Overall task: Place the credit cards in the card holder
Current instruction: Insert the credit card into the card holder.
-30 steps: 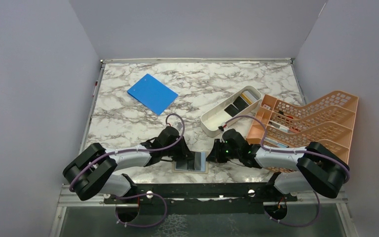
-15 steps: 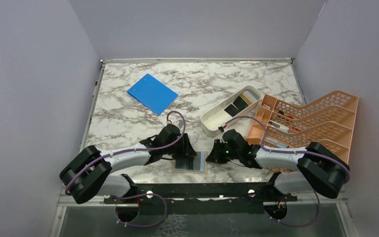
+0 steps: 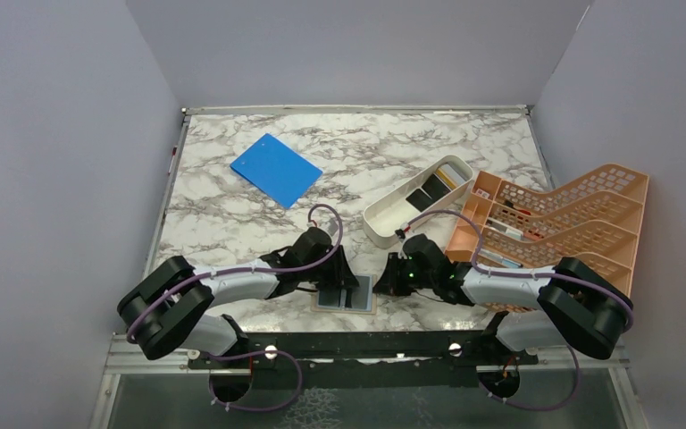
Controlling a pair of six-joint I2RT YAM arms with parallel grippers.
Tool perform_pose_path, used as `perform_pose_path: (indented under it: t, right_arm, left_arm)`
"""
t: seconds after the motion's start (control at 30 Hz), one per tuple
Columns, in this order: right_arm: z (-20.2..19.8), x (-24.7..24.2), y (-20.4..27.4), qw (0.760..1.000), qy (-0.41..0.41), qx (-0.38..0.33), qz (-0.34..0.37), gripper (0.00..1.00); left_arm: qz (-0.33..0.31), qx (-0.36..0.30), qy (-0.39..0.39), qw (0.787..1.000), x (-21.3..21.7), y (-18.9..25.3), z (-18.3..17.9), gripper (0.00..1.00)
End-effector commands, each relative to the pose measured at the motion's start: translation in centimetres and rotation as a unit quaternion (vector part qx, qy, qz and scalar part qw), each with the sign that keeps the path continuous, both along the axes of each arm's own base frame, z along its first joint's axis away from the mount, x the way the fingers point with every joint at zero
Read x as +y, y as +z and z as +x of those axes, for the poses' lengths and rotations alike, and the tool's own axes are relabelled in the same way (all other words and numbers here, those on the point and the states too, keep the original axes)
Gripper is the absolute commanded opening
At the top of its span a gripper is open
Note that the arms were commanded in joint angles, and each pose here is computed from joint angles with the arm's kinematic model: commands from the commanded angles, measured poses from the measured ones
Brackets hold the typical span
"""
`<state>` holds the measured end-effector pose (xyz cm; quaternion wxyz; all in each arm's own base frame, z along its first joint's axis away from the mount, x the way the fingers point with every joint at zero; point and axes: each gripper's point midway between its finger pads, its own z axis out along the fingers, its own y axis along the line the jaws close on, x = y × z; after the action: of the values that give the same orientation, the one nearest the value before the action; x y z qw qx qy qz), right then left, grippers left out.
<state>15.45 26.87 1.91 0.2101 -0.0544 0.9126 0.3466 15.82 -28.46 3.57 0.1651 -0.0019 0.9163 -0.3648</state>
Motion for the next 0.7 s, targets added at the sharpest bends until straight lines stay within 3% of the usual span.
perform_pose_path:
  t: [0.0,0.27,0.53,0.67]
  right_arm:
    - [0.6,0.1,0.0,1.0,-0.004,-0.015,-0.009,0.16]
    - [1.9,0.1,0.2,0.999,-0.022,-0.026,-0.028,0.15]
    - [2.4,-1.2,1.9,0.997,-0.041,-0.043,-0.056,0.23]
    - [2.3,-1.1,4.0,0.997,-0.039,-0.055,-0.037,0.25]
  left_arm:
    - [-0.041,-0.007,-0.017,0.999,-2.1,1.4,-0.1,0.39]
    - [-0.067,-0.007,-0.014,0.998,-2.7,2.6,-0.2,0.36]
    - [-0.015,-0.029,-0.006,0.999,-1.4,3.0,0.7,0.37]
    - [-0.008,-0.045,-0.005,0.999,-0.7,3.9,1.3,0.4]
